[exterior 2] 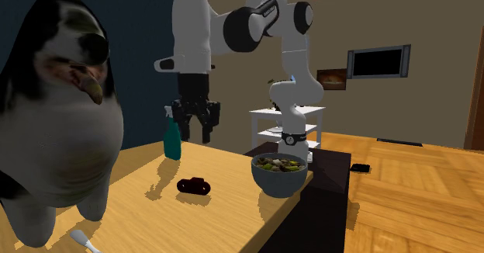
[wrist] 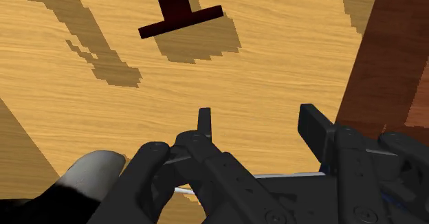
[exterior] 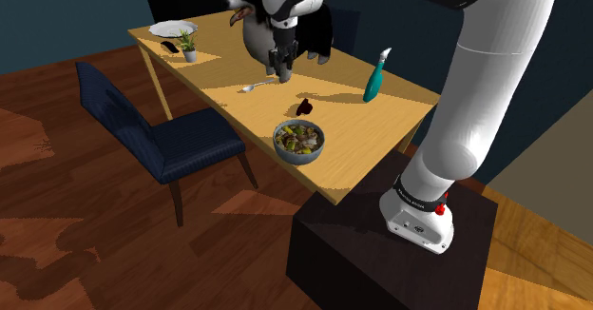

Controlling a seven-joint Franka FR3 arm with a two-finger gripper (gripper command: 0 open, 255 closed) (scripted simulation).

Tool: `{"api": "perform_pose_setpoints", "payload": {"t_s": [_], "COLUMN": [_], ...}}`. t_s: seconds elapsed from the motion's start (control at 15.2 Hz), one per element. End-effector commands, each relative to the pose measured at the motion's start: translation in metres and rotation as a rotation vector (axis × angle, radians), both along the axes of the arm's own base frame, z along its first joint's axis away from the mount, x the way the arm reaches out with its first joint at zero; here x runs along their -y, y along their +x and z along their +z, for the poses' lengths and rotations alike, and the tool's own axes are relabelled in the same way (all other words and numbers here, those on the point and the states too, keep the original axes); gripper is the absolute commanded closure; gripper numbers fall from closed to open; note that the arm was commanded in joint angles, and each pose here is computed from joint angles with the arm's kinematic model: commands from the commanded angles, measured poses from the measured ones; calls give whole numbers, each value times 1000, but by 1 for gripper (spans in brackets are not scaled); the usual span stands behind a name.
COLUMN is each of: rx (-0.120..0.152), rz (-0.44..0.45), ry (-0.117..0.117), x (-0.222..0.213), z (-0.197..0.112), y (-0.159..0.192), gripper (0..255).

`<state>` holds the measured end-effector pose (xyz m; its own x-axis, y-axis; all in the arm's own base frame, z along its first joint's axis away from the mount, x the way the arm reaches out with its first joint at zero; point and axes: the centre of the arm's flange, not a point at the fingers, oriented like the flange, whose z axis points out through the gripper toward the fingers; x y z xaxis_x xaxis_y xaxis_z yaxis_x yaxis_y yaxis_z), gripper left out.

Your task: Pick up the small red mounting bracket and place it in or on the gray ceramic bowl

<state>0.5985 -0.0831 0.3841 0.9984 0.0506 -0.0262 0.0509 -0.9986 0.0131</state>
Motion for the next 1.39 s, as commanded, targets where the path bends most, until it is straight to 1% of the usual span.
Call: {"api": "perform_pose_setpoints", "payload": {"t_s": [0.0,0.79,1.32], "rx": [-6,-55,-56], "rz": [19,164,168], "ry": [-2,-14,-15], "x": [6,72,75], "z": [-17,-141,-184], "y": [-10,-74,-78], "gripper": [0,0,0]}}
